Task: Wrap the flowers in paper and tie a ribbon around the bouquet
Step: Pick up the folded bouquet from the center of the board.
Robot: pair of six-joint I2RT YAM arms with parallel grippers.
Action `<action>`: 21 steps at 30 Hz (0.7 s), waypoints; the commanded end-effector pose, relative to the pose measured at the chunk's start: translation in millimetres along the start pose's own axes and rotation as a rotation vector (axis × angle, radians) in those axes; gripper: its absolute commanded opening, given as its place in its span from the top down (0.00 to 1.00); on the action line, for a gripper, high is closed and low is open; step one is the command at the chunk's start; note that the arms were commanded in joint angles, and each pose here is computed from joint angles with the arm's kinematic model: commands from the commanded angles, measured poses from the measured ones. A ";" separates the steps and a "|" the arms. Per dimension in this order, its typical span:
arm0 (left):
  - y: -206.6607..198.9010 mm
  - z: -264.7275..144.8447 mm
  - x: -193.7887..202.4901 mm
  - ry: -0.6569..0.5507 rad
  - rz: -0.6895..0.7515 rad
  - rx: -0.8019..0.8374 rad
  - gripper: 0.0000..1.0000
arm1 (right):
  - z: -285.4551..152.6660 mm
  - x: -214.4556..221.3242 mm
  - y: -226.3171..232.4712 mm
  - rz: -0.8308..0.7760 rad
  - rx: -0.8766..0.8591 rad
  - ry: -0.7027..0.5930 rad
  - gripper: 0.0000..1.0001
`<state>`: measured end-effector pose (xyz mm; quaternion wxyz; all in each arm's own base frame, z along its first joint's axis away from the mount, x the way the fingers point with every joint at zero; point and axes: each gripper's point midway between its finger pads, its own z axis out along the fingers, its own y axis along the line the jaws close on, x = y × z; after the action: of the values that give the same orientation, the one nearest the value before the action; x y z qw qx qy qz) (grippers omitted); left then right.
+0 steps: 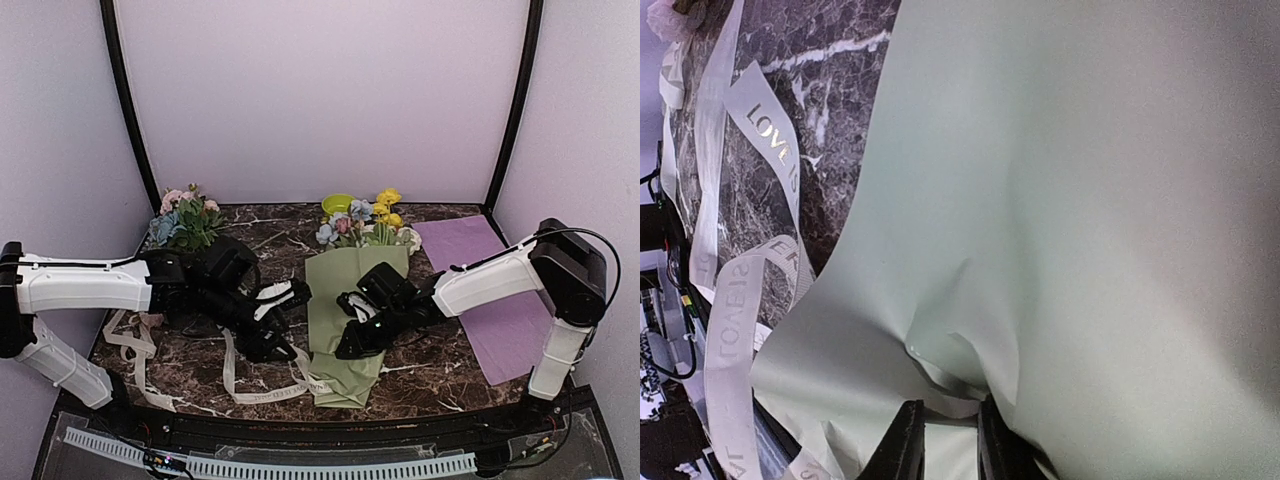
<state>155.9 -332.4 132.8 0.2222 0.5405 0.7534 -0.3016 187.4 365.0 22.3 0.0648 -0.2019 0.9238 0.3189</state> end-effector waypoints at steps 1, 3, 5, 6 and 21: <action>-5.8 5.2 -1.7 0.012 0.114 -0.055 0.28 | 3.9 14.4 -24.9 0.033 0.105 0.025 0.80; -13.9 14.9 -3.8 0.009 0.172 -0.058 0.31 | 3.4 13.1 -24.1 0.032 0.106 0.022 0.80; -5.1 25.3 -14.0 -0.046 0.181 -0.121 0.41 | 3.4 13.8 -22.8 0.037 0.098 0.022 0.80; 2.2 30.9 -19.9 -0.086 0.171 -0.156 0.50 | 3.3 13.3 -21.4 0.039 0.090 0.019 0.80; -9.6 116.1 28.8 0.083 0.241 -0.092 0.54 | -5.6 5.4 -9.8 0.053 0.060 -0.010 0.80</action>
<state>141.0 -392.4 30.6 0.2479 0.6233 0.7108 -0.2117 188.8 364.6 23.3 0.0656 -0.1830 0.9281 0.3176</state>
